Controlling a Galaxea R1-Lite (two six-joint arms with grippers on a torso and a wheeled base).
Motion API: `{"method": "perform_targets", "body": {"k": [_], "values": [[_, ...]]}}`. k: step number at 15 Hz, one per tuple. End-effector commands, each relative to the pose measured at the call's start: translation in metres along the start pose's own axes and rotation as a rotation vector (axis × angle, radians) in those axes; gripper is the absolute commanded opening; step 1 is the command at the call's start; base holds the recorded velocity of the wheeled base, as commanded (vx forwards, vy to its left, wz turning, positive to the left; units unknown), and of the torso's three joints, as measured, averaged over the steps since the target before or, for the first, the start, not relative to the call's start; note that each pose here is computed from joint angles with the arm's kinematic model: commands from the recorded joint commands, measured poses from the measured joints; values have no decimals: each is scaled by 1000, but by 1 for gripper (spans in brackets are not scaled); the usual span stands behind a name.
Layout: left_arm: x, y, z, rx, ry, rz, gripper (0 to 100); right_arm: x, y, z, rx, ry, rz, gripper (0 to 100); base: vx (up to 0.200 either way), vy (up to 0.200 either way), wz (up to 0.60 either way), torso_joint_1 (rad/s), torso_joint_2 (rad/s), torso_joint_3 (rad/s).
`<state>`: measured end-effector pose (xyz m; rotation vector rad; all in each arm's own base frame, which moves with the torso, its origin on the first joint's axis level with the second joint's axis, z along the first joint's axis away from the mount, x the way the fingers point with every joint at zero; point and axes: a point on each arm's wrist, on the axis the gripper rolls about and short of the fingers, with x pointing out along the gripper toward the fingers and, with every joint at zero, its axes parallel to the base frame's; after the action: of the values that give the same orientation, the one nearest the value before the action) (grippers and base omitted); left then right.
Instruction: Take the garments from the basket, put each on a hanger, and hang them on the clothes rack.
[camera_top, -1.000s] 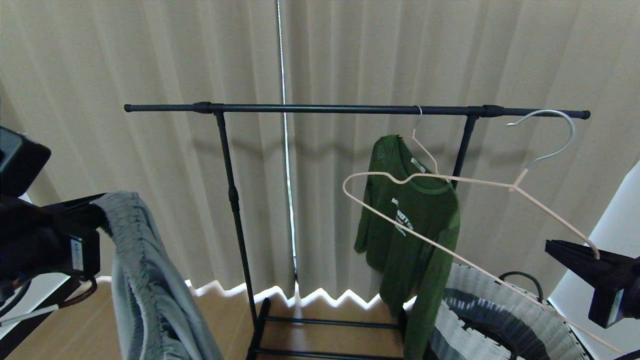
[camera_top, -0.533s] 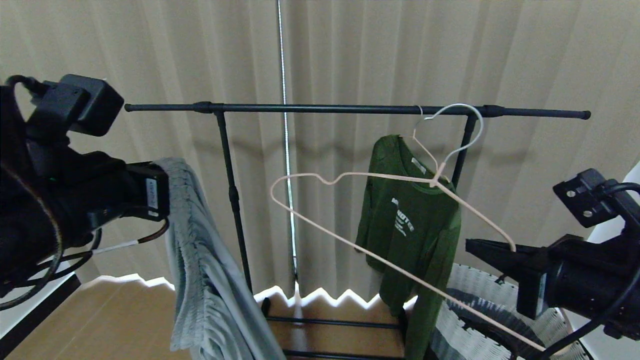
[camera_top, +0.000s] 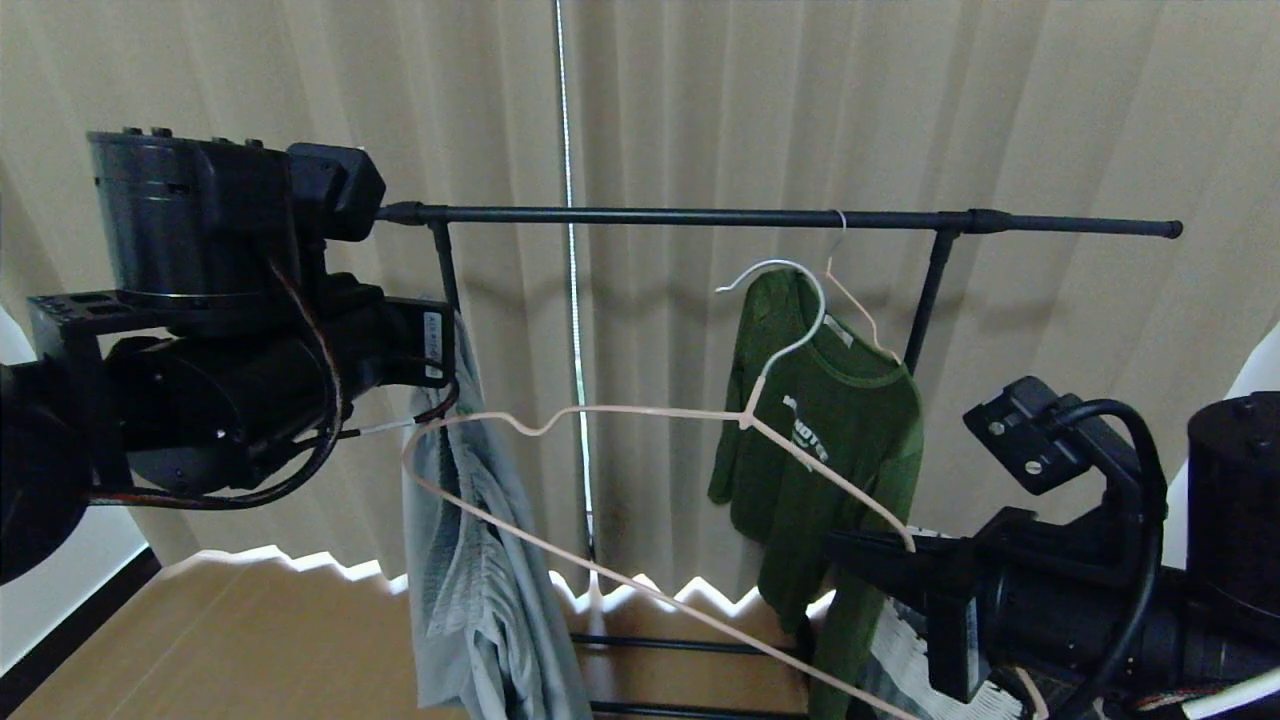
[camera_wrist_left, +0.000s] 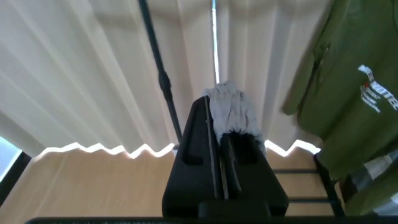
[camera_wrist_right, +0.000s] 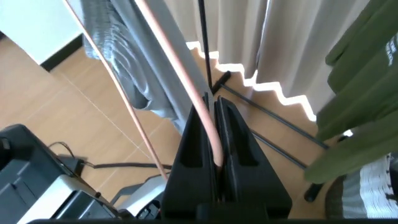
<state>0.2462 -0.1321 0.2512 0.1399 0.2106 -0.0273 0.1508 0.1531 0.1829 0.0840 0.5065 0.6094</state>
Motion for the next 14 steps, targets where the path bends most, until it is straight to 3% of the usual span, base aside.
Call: {"method": "perform_targets", "body": {"k": [1, 6, 14], "values": [[3, -3, -2, 7, 8, 4, 0, 11, 1, -2, -5, 32, -15, 0, 0, 0, 0, 0, 0, 0], [1, 0, -5, 65, 51, 99, 0, 16, -11, 6, 21, 19, -79, 0, 0, 0, 0, 0, 0, 0], [6, -12, -3, 73, 59, 72, 0, 38, -7, 29, 63, -27, -105, 0, 0, 0, 0, 0, 0, 0]]}}
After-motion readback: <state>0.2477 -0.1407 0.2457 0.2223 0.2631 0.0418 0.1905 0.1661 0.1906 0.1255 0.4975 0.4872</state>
